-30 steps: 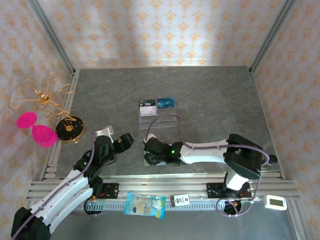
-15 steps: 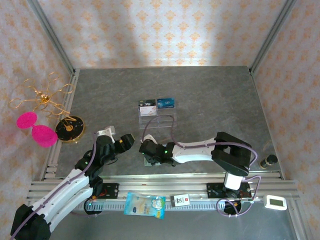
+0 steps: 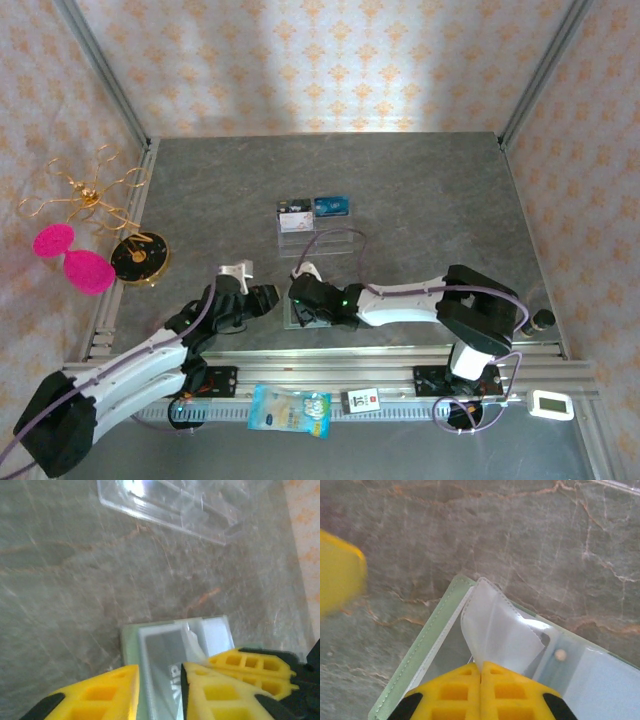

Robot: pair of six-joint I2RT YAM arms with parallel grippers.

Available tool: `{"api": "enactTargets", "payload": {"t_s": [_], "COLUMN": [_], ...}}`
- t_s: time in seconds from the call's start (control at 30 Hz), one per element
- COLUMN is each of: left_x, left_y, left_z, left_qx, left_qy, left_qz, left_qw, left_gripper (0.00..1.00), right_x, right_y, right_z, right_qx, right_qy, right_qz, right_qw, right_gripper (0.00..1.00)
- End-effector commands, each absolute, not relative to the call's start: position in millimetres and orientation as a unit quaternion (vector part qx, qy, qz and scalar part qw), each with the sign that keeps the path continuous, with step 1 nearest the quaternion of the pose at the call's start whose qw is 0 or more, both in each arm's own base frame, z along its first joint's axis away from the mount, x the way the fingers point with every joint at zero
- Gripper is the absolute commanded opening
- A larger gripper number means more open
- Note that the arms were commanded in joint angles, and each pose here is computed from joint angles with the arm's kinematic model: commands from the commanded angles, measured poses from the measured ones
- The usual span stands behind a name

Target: Take the credit cards out of the card holder

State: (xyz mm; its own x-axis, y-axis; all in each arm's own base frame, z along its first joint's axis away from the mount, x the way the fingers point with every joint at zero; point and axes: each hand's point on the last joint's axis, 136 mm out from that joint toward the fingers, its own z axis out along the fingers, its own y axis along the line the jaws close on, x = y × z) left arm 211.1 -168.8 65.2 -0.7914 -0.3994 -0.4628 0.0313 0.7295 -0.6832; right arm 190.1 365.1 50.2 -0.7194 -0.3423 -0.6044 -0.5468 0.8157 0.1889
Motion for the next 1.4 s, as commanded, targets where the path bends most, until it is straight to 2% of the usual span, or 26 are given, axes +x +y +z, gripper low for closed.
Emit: {"api": "enactTargets", "payload": {"t_s": [0.0,0.1,0.13,0.2,0.27,0.43,0.6,0.8,0.9,1.03,1.1,1.17,1.27,1.37], "left_x": [217.9,218.3,218.5,219.3,219.4,216.9,209.6,208.5,211.6,219.4,223.2,226.2,224.0,220.4], "left_y": [-187.9,-194.1,-195.7,-201.3,-209.7,-235.4,-274.0,-303.9,-299.3,-268.1,-243.1,-215.9,-196.1,-194.3], "left_z": [78.8,70.9,68.2,66.2,66.6,65.0,53.9,47.7,59.4,74.2,77.5,77.2,71.4,66.4], "left_qx": [-0.082,-0.076,-0.073,-0.063,-0.052,-0.018,0.029,0.065,0.061,0.025,-0.006,-0.041,-0.06,-0.056], "left_qy": [0.867,0.875,0.878,0.882,0.883,0.889,0.899,0.906,0.9,0.902,0.9,0.897,0.898,0.901], "left_qz": [-0.377,-0.372,-0.368,-0.366,-0.371,-0.375,-0.378,-0.37,-0.373,-0.343,-0.332,-0.323,-0.318,-0.315], "left_qw": [0.315,0.302,0.297,0.29,0.283,0.261,0.22,0.195,0.216,0.26,0.284,0.299,0.3,0.293], "left_gripper": [0.17,0.15,0.15,0.15,0.15,0.16,0.16,0.17,0.27,0.35,0.34,0.28,0.26,0.25], "right_x": [191.6,191.6,191.2,190.1,191.6,206.2,212.7,210.6,210.7,211.3,209.3,204.3,188.7,179.8], "right_y": [373.2,372.0,372.6,372.3,366.6,324.1,280.9,254.3,250.8,257.6,270.0,290.2,326.3,342.7], "right_z": [67.2,73.4,75.8,78.7,86.8,122.9,147.4,149.6,148.7,152.9,152.2,149.6,138.2,108.2], "right_qx": [-0.215,-0.202,-0.2,-0.194,-0.178,-0.104,-0.044,-0.003,0.003,-0.008,-0.03,-0.066,-0.136,-0.169], "right_qy": [0.902,0.898,0.896,0.894,0.892,0.876,0.867,0.864,0.863,0.861,0.862,0.864,0.865,0.884], "right_qz": [0.225,0.241,0.247,0.257,0.263,0.254,0.232,0.233,0.232,0.239,0.259,0.298,0.354,0.342], "right_qw": [0.3,0.308,0.309,0.311,0.324,0.396,0.438,0.446,0.448,0.449,0.434,0.401,0.328,0.268], "right_gripper": [0.0,0.0,0.04,0.24,0.39,0.47,0.48,0.47,0.47,0.45,0.39,0.28,0.23,0.17]}}
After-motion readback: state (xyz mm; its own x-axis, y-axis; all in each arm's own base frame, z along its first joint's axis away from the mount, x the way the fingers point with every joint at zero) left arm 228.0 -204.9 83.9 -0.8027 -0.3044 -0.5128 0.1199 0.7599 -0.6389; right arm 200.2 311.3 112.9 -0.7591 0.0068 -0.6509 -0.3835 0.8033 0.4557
